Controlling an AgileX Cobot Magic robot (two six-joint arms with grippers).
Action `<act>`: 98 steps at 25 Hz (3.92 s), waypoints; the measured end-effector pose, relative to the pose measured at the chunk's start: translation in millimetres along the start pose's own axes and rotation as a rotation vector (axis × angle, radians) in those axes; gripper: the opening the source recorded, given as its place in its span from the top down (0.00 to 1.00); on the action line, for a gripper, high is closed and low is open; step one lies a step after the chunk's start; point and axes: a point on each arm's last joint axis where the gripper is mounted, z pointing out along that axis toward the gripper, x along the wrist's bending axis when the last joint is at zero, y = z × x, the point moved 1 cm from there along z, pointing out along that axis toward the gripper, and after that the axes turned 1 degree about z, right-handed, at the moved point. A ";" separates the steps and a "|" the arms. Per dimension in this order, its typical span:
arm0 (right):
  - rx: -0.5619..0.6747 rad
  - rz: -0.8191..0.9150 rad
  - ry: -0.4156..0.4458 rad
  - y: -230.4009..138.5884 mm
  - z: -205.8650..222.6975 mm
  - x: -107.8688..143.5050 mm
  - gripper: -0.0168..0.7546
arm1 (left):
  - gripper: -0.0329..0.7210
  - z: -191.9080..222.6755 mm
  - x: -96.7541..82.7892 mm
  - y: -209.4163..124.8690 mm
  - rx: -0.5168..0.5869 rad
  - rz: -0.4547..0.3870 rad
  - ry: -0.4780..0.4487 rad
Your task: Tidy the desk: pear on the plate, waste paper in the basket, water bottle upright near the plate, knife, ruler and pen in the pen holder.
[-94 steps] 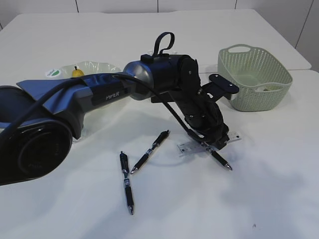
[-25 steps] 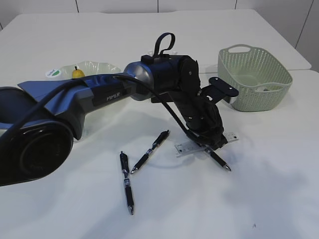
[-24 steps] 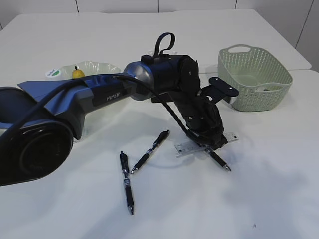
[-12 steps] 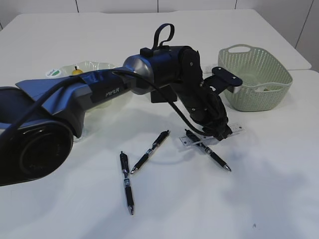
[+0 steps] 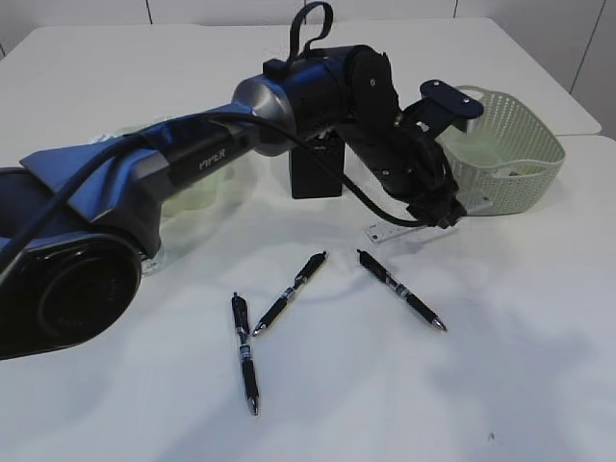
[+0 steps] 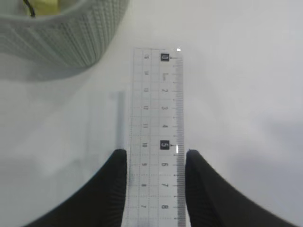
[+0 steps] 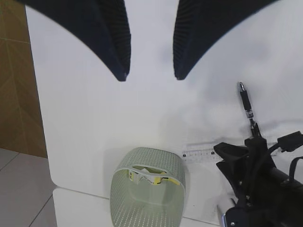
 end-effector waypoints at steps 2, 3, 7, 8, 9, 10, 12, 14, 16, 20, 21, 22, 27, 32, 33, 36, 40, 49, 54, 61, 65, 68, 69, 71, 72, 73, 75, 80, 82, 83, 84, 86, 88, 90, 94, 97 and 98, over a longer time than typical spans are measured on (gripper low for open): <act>0.000 0.000 0.000 0.0 0.0 0.0 0.64 | 0.60 -6.3 0.5 7.1 -0.028 0.007 0.008; 0.000 0.000 0.000 0.0 0.0 0.0 0.64 | 0.60 -9.6 0.7 10.7 -0.042 0.011 0.012; 0.000 0.000 0.000 0.0 0.0 0.0 0.64 | 0.60 -20.2 1.3 22.1 -0.092 0.022 0.028; 0.000 0.000 0.000 0.0 0.0 0.0 0.64 | 0.60 -21.9 1.5 23.9 -0.101 0.024 0.031; -0.001 0.000 0.000 0.1 0.0 0.0 0.64 | 0.60 -23.8 1.5 25.6 -0.108 0.026 0.033; -0.001 0.000 0.000 0.1 0.0 0.0 0.64 | 0.60 -25.3 1.7 27.4 -0.118 0.027 0.037; -0.003 0.000 0.000 0.3 0.0 0.0 0.64 | 0.60 -26.7 2.3 29.6 -0.134 0.028 0.044; -0.003 0.000 0.000 0.3 0.0 0.0 0.64 | 0.60 -28.5 3.4 33.4 -0.164 0.029 0.057; -0.003 0.000 0.000 0.3 0.0 0.0 0.64 | 0.60 -29.3 5.0 36.8 -0.198 0.029 0.074; -0.003 0.000 0.000 0.3 0.0 0.0 0.64 | 0.60 -31.3 7.9 43.2 -0.261 0.029 0.104; -0.003 0.000 0.000 0.3 0.0 0.0 0.64 | 0.60 -31.8 8.8 44.3 -0.274 0.028 0.111; -0.003 0.000 0.000 0.3 0.0 0.0 0.64 | 0.60 -32.2 9.4 45.5 -0.286 0.028 0.117; -0.005 0.000 0.001 0.5 0.0 0.1 0.64 | 0.60 -36.8 17.4 50.7 -0.351 0.020 0.154; -0.005 0.000 0.001 0.5 0.0 0.1 0.64 | 0.60 -56.2 28.8 61.0 -0.436 0.013 0.204; -0.005 0.000 0.001 0.5 0.0 0.1 0.64 | 0.60 -60.9 29.6 63.7 -0.453 0.013 0.212; -0.005 0.000 0.001 0.5 0.0 0.1 0.64 | 0.60 -69.6 33.6 68.5 -0.496 0.009 0.233; -0.005 0.000 0.001 0.5 0.0 0.1 0.64 | 0.60 -75.1 36.6 73.4 -0.549 0.008 0.260; -0.005 0.000 0.001 0.5 0.0 0.1 0.64 | 0.61 -83.8 40.7 83.5 -0.679 -0.008 0.308; -0.005 0.000 0.001 0.5 0.0 0.1 0.64 | 0.61 -88.6 41.7 87.7 -0.737 -0.031 0.317; -0.005 0.000 0.001 0.5 0.0 0.1 0.64 | 0.61 -97.7 44.9 94.9 -0.856 -0.074 0.344; -0.005 0.000 0.001 0.5 0.0 0.1 0.64 | 0.61 -105.2 46.9 99.7 -0.946 -0.105 0.370; -0.005 0.000 0.001 0.5 0.0 0.1 0.64 | 0.61 -108.3 43.2 103.6 -0.995 -0.107 0.385; -0.005 0.000 0.001 0.5 0.0 0.1 0.64 | 0.60 -108.3 40.7 104.8 -1.003 -0.106 0.385; -0.005 0.000 0.001 0.5 0.0 0.1 0.64 | 0.61 -108.1 38.8 105.6 -1.006 -0.105 0.383; -0.005 0.000 0.001 0.5 0.0 0.1 0.64 | 0.61 -107.9 37.7 106.0 -1.008 -0.104 0.382; -0.005 0.000 0.001 0.5 0.0 0.1 0.64 | 0.61 -108.4 37.9 106.2 -1.012 -0.104 0.384; -0.005 0.000 0.001 0.5 0.0 0.1 0.64 | 0.61 -110.5 38.7 107.0 -1.036 -0.116 0.391; -0.005 0.000 0.001 0.5 0.0 0.1 0.64 | 0.61 -117.8 40.0 109.9 -1.127 -0.194 0.393; -0.005 0.000 0.001 0.5 0.0 0.1 0.64 | 0.61 -121.2 39.4 111.5 -1.173 -0.228 0.397; -0.005 0.000 0.001 0.5 0.0 0.1 0.64 | 0.61 -122.8 37.3 112.9 -1.198 -0.241 0.400; -0.005 0.000 0.001 0.5 0.0 0.1 0.64 | 0.61 -124.2 35.3 114.0 -1.219 -0.249 0.404; -0.005 0.000 0.001 0.5 0.0 0.1 0.64 | 0.61 -127.0 32.4 115.8 -1.262 -0.250 0.427; -0.005 0.000 0.001 0.5 0.0 0.1 0.64 | 0.61 -124.1 30.6 115.3 -1.275 -0.230 0.457; -0.005 0.000 0.001 0.5 0.0 0.1 0.64 | 0.61 -118.4 33.0 112.2 -1.279 -0.217 0.487; -0.005 0.000 0.001 0.5 0.0 0.1 0.64 | 0.61 -110.2 34.8 108.6 -1.267 -0.201 0.509; -0.005 0.000 0.001 0.5 0.0 0.1 0.64 | 0.61 -106.6 35.4 107.1 -1.254 -0.180 0.526; -0.005 0.000 0.001 0.5 0.0 0.1 0.64 | 0.61 -105.5 35.5 106.7 -1.248 -0.169 0.534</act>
